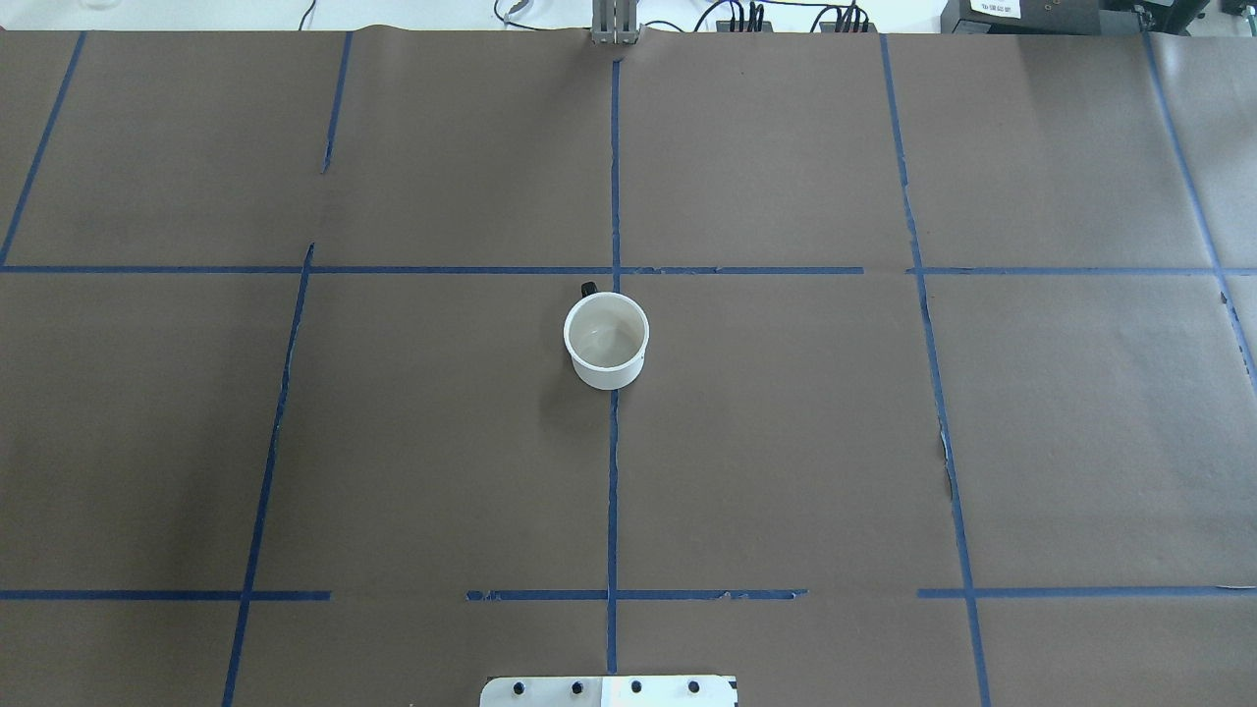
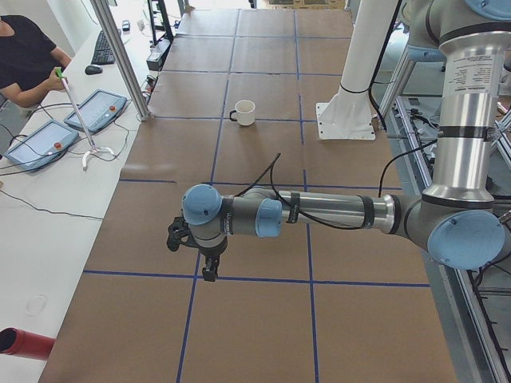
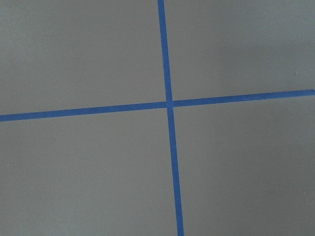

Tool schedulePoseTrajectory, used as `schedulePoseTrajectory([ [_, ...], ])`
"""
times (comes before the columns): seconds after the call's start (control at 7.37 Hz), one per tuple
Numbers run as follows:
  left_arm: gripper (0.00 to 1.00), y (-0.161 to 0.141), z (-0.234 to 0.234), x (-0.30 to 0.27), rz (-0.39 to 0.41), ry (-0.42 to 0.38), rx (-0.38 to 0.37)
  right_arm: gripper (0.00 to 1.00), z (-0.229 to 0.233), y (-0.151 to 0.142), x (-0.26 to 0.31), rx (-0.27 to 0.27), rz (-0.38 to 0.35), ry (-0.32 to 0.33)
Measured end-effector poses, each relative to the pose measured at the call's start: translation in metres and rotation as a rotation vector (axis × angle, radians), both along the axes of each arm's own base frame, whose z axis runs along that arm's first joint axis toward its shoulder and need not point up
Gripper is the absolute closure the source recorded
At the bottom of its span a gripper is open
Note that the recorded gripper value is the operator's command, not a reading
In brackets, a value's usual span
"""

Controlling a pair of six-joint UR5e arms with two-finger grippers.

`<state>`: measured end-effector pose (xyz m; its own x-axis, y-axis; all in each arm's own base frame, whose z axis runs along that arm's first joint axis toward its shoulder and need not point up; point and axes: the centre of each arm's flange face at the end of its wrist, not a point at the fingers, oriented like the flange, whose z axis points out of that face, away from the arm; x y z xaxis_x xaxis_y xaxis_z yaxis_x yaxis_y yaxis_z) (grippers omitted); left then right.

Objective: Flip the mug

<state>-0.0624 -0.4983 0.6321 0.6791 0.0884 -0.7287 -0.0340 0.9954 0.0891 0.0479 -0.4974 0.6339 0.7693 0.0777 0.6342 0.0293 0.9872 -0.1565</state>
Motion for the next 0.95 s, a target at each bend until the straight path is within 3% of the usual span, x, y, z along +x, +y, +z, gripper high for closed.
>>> schedulePoseTrajectory([
  [0.95,0.0,0.0008,0.002,-0.0025,-0.005,-0.001,-0.004,0.0,0.0001,0.0001,0.0,0.0,0.0,0.0],
])
